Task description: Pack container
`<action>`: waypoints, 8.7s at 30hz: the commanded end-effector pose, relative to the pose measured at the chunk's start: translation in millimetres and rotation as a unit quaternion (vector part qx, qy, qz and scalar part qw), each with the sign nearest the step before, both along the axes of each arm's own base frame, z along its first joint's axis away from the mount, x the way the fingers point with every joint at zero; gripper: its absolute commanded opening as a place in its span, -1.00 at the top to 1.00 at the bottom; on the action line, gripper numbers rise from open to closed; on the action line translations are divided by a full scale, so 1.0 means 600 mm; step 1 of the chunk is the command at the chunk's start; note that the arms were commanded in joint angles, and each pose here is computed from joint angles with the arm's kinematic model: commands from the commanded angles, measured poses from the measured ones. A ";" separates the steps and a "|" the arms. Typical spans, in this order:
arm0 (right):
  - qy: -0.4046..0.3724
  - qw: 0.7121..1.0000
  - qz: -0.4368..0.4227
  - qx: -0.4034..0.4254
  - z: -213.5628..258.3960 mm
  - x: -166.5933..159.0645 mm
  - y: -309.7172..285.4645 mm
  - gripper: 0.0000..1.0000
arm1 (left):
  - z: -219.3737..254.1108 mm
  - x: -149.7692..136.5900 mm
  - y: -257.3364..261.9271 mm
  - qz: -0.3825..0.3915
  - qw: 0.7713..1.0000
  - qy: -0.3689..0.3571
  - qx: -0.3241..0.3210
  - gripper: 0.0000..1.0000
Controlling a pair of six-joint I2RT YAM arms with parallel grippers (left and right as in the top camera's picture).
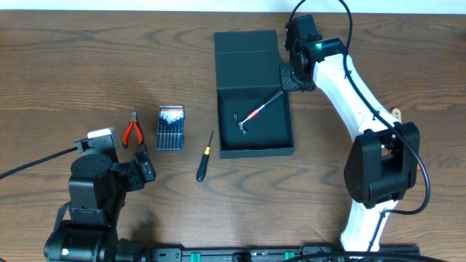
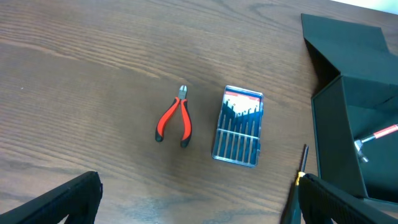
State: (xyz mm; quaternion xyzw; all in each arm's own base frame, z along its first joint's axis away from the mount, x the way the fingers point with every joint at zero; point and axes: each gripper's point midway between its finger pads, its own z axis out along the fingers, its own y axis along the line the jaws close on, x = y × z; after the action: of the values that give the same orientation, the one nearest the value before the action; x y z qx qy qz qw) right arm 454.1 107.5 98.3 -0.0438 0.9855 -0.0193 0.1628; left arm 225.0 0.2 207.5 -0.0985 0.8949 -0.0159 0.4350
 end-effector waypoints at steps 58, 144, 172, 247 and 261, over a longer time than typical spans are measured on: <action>-0.014 0.998 0.064 -0.016 -0.029 0.013 -0.001 0.98 | 0.018 0.002 0.001 0.006 1.000 -0.013 -0.007 -0.97; 0.021 0.954 0.298 0.037 -0.040 -0.034 0.065 0.98 | 0.018 0.002 0.001 0.006 1.000 -0.013 -0.007 -0.97; -0.050 0.994 -0.098 0.013 0.215 -0.110 -0.181 -0.98 | 0.018 0.002 0.001 0.006 1.000 -0.013 -0.006 -0.96; 0.154 0.984 -0.084 0.035 -0.169 -0.229 -0.332 -0.76 | 0.012 -0.002 0.001 0.006 1.000 -0.004 -0.006 -0.97; 0.149 0.984 -0.092 0.032 -0.163 -0.222 -0.335 -0.33 | 0.012 -0.002 0.002 0.012 1.000 -0.004 -0.013 -0.97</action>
State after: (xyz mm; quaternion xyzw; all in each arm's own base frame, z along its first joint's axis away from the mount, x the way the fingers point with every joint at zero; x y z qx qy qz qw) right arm 317.1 -90.5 -0.8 0.0431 0.9990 0.0022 0.0092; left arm 222.2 0.4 204.4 -0.1078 0.8976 -0.0189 0.4271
